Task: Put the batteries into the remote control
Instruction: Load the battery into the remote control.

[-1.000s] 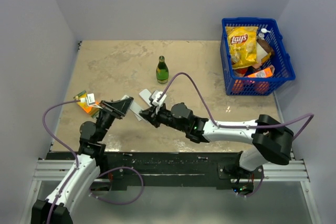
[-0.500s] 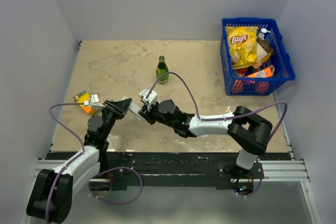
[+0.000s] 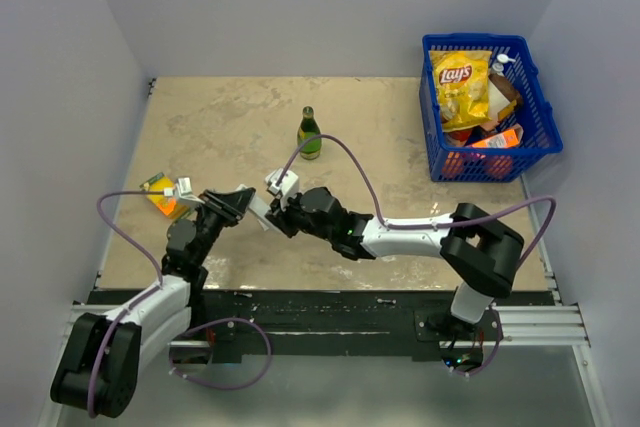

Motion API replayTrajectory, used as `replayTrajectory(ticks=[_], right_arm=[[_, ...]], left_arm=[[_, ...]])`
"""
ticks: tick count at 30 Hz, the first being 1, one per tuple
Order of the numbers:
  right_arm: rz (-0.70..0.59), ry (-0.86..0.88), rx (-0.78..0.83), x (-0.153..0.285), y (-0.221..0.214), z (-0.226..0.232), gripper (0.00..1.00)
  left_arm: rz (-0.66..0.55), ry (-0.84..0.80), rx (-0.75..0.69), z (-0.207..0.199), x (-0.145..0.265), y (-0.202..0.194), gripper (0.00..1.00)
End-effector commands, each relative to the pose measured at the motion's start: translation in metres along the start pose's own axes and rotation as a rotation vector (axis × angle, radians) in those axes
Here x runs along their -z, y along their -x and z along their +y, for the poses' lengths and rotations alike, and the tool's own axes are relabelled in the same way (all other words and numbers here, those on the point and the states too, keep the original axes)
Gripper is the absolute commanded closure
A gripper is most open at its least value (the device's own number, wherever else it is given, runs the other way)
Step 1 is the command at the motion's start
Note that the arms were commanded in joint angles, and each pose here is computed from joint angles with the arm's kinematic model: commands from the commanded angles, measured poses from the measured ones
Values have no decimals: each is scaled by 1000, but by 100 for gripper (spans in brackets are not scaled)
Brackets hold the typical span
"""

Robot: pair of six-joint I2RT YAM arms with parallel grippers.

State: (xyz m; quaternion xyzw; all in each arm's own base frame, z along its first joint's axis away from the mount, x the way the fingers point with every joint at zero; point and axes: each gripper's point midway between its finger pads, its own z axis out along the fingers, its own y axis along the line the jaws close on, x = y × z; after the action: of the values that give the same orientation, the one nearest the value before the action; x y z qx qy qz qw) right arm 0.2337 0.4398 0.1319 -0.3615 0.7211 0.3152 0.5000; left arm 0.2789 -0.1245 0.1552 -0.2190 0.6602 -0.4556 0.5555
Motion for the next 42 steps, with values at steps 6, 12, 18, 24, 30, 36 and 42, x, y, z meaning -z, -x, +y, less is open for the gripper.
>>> replayTrajectory(ticks=[6, 12, 18, 24, 30, 36, 42], right_arm=[[-112, 58, 6, 11, 28, 15, 90], [-162, 65, -14, 22, 31, 14, 91], [-221, 74, -23, 35, 42, 16, 90], [-239, 100, -22, 41, 47, 20, 88], [-251, 103, -21, 45, 56, 21, 82], [-247, 89, -11, 46, 62, 19, 80], [-263, 95, -10, 47, 69, 20, 78]], left_arm=[[63, -327, 100, -78, 16, 0, 100], [1, -339, 161, -86, 21, 14, 100], [-7, -342, 209, -89, 23, 18, 100], [4, -341, 231, -90, 23, 17, 100], [11, -330, 226, -90, 21, 16, 100], [17, -326, 200, -89, 19, 15, 100], [42, -327, 191, -87, 19, 9, 100]])
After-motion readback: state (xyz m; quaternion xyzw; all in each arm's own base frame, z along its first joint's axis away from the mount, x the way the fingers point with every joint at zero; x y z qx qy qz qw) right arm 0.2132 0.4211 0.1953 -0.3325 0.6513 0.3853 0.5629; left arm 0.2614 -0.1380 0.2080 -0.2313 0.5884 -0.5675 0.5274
